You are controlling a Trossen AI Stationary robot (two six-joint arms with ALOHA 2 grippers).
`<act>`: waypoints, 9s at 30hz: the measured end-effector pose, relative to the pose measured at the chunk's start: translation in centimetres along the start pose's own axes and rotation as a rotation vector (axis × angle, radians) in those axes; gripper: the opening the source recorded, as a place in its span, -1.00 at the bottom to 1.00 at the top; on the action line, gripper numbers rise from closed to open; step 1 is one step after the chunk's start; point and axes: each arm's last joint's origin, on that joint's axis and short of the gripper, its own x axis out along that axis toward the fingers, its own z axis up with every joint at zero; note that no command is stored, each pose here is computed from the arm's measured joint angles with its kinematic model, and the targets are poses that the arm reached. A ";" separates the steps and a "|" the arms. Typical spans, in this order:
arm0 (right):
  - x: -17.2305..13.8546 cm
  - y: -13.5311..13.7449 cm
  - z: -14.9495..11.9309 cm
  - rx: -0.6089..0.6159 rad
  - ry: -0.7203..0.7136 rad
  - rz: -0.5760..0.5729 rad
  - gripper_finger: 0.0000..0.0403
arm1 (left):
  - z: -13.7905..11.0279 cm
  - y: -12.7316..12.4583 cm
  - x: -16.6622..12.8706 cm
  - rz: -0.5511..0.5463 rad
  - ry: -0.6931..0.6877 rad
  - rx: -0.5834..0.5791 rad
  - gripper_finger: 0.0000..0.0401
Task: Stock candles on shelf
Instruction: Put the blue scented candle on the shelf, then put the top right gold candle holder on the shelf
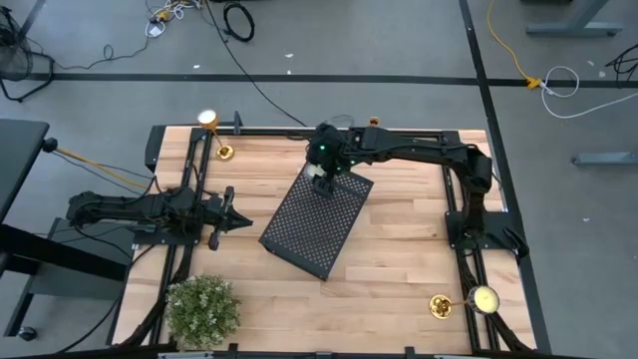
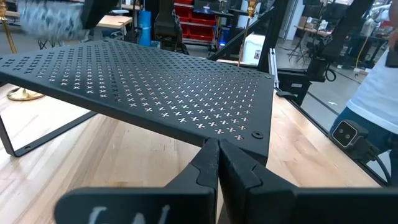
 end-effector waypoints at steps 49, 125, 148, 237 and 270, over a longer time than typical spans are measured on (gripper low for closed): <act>1.7 -0.7 -0.4 0.018 0.050 -0.057 0.49 | 0.0 0.0 0.0 0.000 -0.002 0.000 -0.93; 1.6 -0.7 -0.3 0.032 0.036 -0.049 0.67 | 0.1 0.0 0.0 0.000 -0.003 0.000 -0.93; -2.0 -1.2 0.3 -0.001 -0.050 -0.024 0.76 | 0.1 0.0 0.0 0.000 -0.003 0.000 -0.93; -10.6 -14.4 -4.4 0.269 0.076 -0.464 0.76 | 0.1 0.0 0.0 0.000 -0.001 0.000 -0.93; -6.3 -16.5 -5.5 0.351 0.220 -0.357 0.76 | 0.1 0.0 0.0 0.000 -0.001 0.000 -0.93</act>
